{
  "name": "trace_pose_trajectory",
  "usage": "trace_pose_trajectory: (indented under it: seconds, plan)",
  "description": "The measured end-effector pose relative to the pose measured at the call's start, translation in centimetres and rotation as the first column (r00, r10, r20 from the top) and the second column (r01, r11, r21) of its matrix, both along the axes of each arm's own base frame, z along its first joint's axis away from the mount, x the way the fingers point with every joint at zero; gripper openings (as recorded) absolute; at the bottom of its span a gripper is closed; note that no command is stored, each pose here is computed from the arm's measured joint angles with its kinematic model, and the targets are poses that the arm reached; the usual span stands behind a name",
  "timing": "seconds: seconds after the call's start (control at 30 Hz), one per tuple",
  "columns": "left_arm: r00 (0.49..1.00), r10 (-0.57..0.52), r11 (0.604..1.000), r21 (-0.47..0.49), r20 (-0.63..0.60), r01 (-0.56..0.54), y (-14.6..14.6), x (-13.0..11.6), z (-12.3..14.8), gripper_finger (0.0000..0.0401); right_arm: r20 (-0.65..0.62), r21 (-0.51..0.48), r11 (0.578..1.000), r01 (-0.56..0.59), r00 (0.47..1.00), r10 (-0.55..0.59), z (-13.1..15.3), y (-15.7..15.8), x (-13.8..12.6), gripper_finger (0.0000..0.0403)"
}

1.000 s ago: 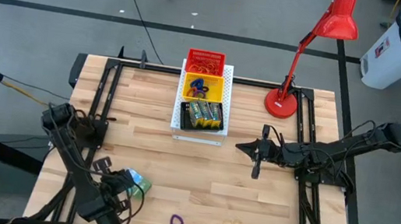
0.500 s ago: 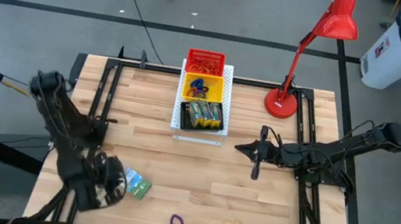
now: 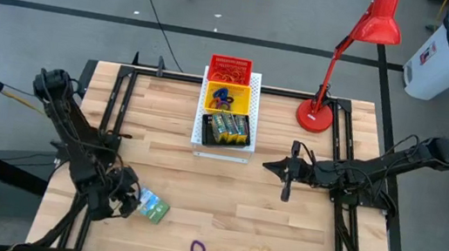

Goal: Pick & Place Office Desk Supplies
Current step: Put the yellow crayon box into the black bin on the shelf

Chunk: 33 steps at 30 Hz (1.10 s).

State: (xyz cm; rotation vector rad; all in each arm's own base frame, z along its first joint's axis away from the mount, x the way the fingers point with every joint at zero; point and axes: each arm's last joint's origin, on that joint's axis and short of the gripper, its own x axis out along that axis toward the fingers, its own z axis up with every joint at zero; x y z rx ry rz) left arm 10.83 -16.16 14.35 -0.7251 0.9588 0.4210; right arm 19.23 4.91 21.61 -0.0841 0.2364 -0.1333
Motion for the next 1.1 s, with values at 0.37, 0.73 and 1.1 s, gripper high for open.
trace_pose_trajectory:
  seconds: [0.37, 0.73, 1.1]
  plan:
    - [0.995, -0.054, 0.996, -0.059, 0.088, 0.060, -0.6, 0.5, -1.6, 0.0247, 0.000, 0.000, 1.000, 0.000, 1.000, 0.000, 0.0, 0.0, 0.0, 0.0011]
    - [0.985, -0.097, 0.992, -0.067, 0.144, 0.108, -1.0, 0.7, -1.9, 0.0147, 0.002, 0.000, 1.000, 0.000, 1.000, 0.000, 0.0, 0.0, 0.0, 0.0011]
    - [0.968, -0.146, 0.988, -0.014, 0.205, 0.152, -1.4, 1.1, -1.4, 0.0016, 0.002, 0.000, 1.000, 0.000, 1.000, 0.000, 0.0, 0.0, 0.0, 0.0011]
